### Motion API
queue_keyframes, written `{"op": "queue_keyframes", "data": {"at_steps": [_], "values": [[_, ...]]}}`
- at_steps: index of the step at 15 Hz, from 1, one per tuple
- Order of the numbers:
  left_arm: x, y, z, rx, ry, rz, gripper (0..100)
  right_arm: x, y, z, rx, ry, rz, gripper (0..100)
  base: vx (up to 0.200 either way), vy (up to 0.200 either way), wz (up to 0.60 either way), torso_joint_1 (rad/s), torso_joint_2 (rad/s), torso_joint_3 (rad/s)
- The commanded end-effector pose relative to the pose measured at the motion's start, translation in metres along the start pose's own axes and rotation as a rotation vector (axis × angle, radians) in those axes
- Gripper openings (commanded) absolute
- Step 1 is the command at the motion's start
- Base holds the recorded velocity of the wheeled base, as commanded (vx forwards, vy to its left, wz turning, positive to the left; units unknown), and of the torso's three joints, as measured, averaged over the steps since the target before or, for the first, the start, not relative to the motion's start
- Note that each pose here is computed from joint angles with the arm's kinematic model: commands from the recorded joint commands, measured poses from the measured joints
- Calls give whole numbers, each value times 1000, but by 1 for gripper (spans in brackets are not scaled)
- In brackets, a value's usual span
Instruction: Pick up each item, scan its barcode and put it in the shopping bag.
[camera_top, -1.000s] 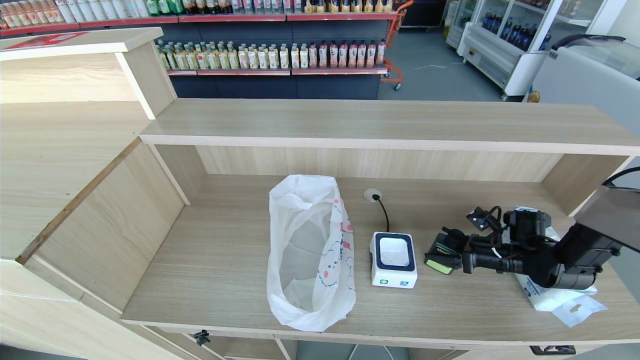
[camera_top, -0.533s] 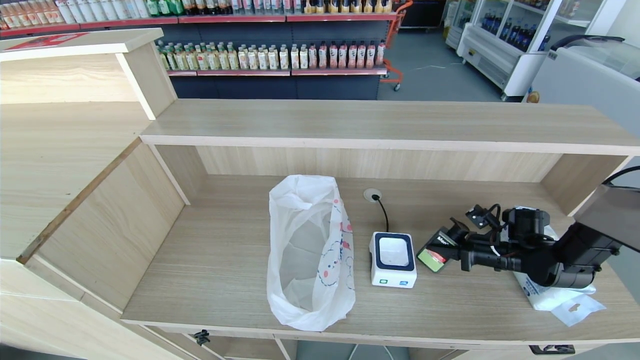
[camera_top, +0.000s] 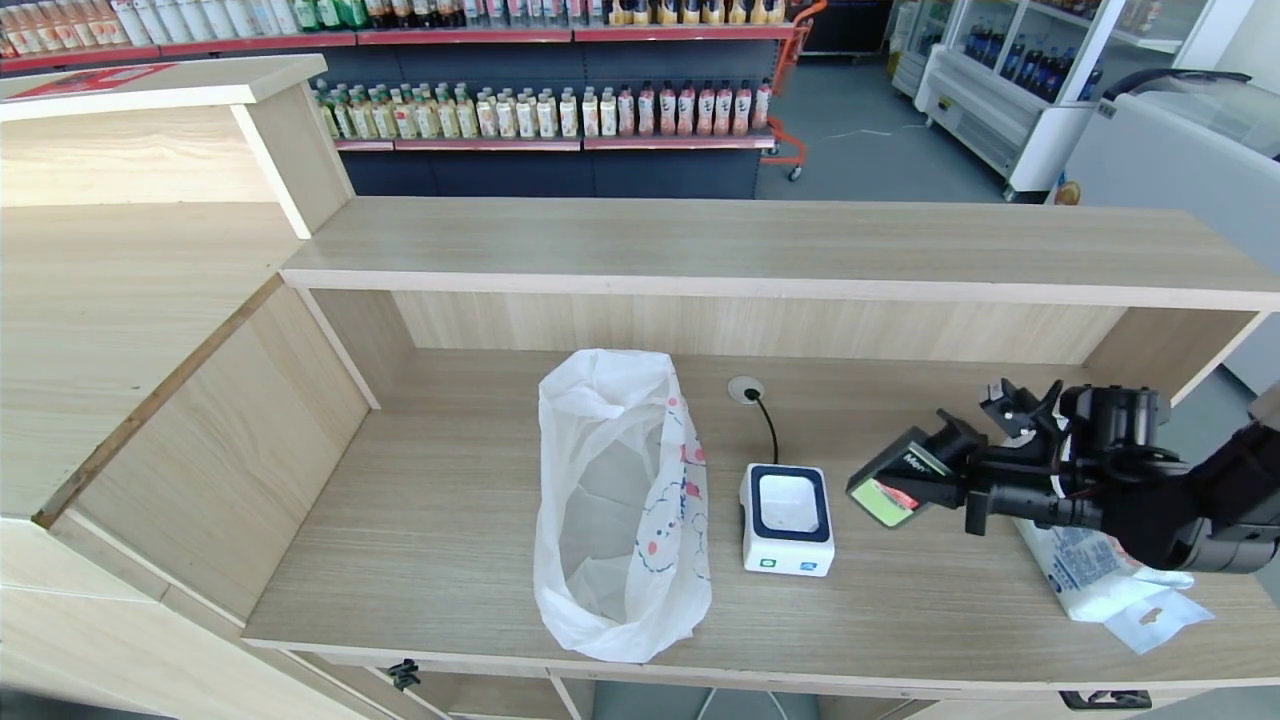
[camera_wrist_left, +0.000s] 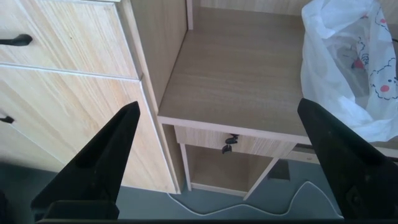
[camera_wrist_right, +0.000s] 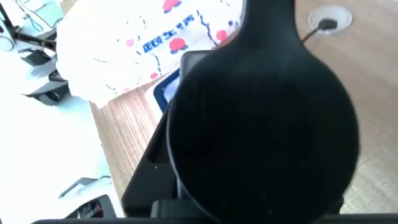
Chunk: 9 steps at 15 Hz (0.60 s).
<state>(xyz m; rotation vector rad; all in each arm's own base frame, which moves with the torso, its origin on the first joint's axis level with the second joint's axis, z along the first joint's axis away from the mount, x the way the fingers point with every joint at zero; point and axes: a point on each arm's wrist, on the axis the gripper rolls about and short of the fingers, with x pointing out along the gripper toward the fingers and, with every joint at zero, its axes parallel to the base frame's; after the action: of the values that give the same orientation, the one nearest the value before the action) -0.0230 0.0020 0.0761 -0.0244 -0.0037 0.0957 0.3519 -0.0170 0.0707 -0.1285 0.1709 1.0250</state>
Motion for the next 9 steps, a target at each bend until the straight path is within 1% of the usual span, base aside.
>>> {"op": "queue_keyframes", "data": {"at_steps": [1,2,4,6,7,8,9], "values": [[0,0,0,0,0,-1,100,-29,31,83,-319,-133,25,0,0,0,0,0,0,0],[0,0,0,0,-1,1,100,-29,36,113,-504,-181,21,0,0,0,0,0,0,0],[0,0,0,0,0,-1,100,-35,47,165,-789,-262,-10,0,0,0,0,0,0,0],[0,0,0,0,-1,1,100,-43,64,187,-1004,-298,-44,0,0,0,0,0,0,0],[0,0,0,0,-1,1,100,-43,69,191,-1074,-303,-64,0,0,0,0,0,0,0],[0,0,0,0,-1,1,100,-50,85,199,-1228,-298,-112,0,0,0,0,0,0,0],[0,0,0,0,1,1,100,-51,96,199,-1259,-314,-71,0,0,0,0,0,0,0]]}}
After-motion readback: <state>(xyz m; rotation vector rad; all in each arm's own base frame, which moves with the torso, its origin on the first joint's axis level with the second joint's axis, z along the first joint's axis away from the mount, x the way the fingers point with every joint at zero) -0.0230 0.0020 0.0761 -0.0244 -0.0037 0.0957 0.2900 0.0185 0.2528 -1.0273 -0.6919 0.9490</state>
